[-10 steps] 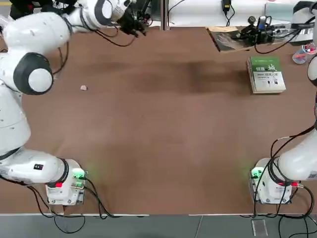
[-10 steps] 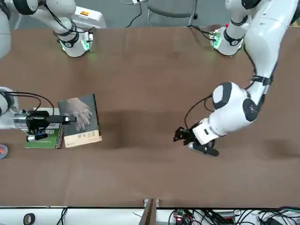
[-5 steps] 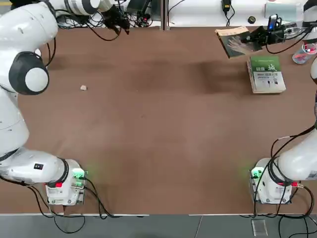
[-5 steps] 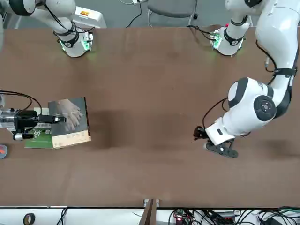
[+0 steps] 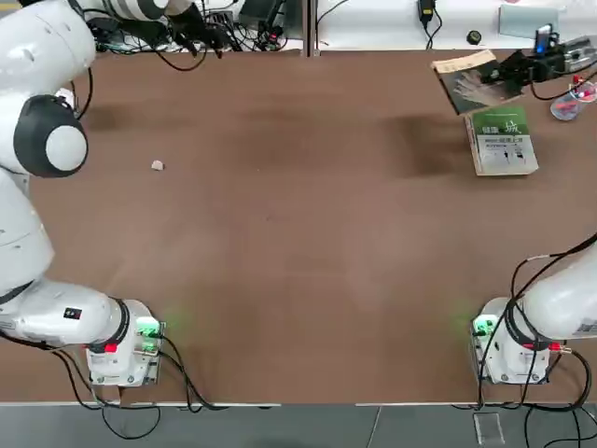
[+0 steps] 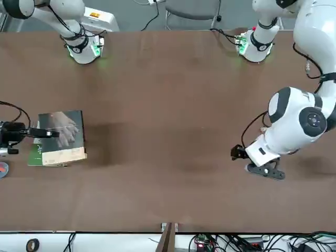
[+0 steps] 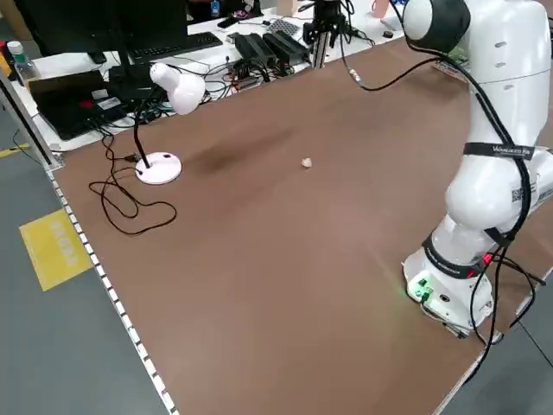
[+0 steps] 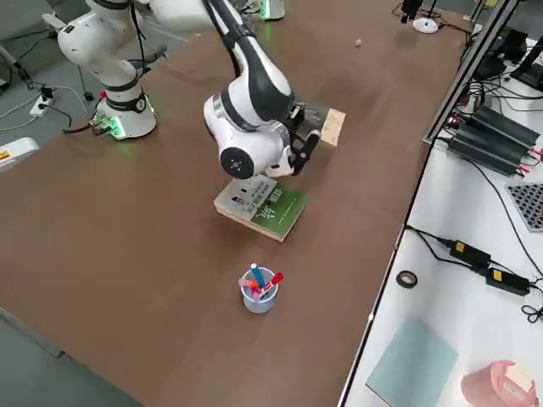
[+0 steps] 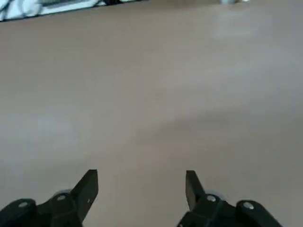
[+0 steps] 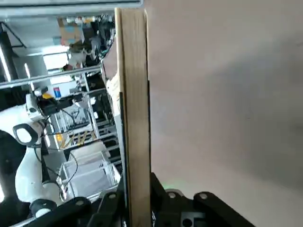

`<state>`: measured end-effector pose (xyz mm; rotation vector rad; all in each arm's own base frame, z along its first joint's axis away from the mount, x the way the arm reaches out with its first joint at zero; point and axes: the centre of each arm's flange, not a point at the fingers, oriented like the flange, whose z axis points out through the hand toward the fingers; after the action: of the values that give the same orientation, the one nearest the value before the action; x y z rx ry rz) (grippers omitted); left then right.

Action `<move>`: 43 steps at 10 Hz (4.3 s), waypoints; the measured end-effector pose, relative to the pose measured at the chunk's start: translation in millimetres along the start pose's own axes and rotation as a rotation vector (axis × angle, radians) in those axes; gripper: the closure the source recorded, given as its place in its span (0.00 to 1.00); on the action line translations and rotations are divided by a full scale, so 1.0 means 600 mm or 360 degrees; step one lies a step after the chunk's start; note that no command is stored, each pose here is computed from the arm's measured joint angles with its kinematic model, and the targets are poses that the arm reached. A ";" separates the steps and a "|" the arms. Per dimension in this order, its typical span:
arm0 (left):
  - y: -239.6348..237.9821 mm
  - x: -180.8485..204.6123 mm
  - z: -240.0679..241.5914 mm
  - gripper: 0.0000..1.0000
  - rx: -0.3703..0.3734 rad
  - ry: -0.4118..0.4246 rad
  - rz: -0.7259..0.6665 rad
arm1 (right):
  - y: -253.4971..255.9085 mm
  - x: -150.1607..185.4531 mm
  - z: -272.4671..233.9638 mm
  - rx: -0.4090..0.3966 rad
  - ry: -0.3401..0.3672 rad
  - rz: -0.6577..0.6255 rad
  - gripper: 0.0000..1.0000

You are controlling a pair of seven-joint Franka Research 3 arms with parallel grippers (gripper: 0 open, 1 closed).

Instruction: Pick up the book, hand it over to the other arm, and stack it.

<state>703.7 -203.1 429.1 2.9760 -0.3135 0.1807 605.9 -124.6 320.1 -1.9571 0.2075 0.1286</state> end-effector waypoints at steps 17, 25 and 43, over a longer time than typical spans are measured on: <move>-0.127 -0.165 -0.280 0.00 0.0117 -0.0299 -0.0173 | 0.219 -0.025 -0.186 -0.0399 0.0112 -0.0055 0.81; -0.139 -0.282 -0.368 0.00 0.0173 -0.0241 -0.0244 | 0.232 -0.011 -0.188 -0.0396 0.0229 0.0123 0.81; -0.171 -0.373 -0.373 0.00 0.0183 -0.0340 -0.0194 | 0.241 -0.004 -0.140 -0.0488 0.0060 0.0022 0.81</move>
<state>485.2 -24.9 605.7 3.1215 -0.1478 -0.1385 573.3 -255.8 222.3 -2.2649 0.2370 0.1390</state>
